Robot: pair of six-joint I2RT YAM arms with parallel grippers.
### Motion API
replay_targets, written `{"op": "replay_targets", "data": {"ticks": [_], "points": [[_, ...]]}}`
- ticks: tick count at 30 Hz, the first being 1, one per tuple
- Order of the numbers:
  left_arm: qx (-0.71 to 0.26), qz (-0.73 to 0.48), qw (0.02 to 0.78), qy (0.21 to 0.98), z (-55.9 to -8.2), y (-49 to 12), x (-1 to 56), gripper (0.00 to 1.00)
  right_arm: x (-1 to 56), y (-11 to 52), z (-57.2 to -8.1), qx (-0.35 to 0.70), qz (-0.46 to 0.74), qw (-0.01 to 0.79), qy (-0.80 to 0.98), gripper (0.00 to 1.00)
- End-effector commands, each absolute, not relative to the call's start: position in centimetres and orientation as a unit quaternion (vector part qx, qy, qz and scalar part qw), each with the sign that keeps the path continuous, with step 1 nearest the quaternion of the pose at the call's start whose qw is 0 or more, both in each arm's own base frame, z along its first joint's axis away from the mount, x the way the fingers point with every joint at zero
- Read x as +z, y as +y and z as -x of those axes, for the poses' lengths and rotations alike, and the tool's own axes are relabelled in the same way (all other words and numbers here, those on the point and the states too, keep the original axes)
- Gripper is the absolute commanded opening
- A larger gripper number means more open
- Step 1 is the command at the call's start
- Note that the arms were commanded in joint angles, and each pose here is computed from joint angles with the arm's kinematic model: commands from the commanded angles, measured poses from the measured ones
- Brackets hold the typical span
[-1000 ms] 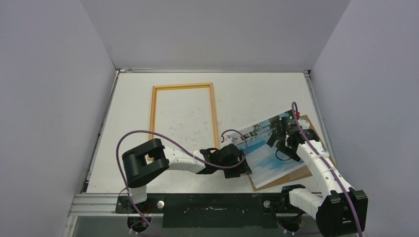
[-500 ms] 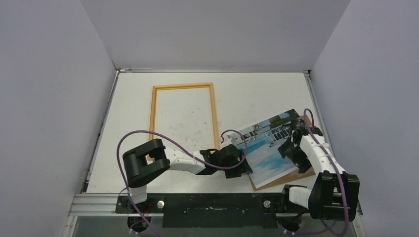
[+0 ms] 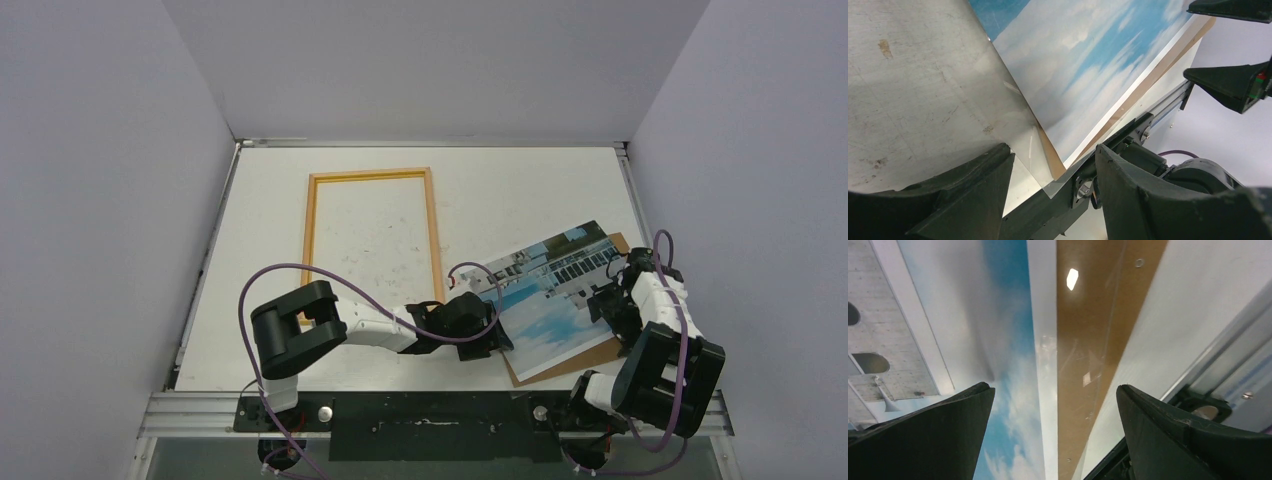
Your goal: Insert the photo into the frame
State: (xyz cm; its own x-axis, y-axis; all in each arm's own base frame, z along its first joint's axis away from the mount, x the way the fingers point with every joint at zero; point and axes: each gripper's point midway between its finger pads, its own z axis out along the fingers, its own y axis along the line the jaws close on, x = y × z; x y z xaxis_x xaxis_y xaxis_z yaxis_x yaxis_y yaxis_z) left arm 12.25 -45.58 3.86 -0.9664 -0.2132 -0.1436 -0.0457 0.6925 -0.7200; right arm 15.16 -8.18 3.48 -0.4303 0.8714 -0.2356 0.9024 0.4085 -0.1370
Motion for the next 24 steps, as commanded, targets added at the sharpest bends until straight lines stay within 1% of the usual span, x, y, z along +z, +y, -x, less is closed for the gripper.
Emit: {"op": "replay_targets", "data": {"ticks": [1,3,9,11,24], "points": [[-0.323,0.069,0.111,0.937,-12.3,-43.5,-0.1,0.61,2.5,-6.9,-16.9,-0.049,-0.528,0.086,0.843,0.98],[-0.324,0.072,0.110,0.937,-12.3,-43.5,-0.1,0.61,2.1,-6.6,-17.0,-0.036,-0.538,0.091,0.837,0.98],[-0.303,0.083,0.125,0.941,-12.8,-42.5,-0.5,0.61,1.2,-6.4,-16.1,-0.039,-0.548,0.074,0.832,0.98],[-0.301,0.084,0.129,0.941,-12.9,-42.3,-0.4,0.61,0.8,-5.8,-16.1,-0.024,-0.550,0.066,0.832,0.98],[-0.336,0.120,0.143,0.923,-14.5,-41.6,0.7,0.61,-0.9,-2.7,-14.7,0.032,-0.560,0.031,0.827,0.98]]}}
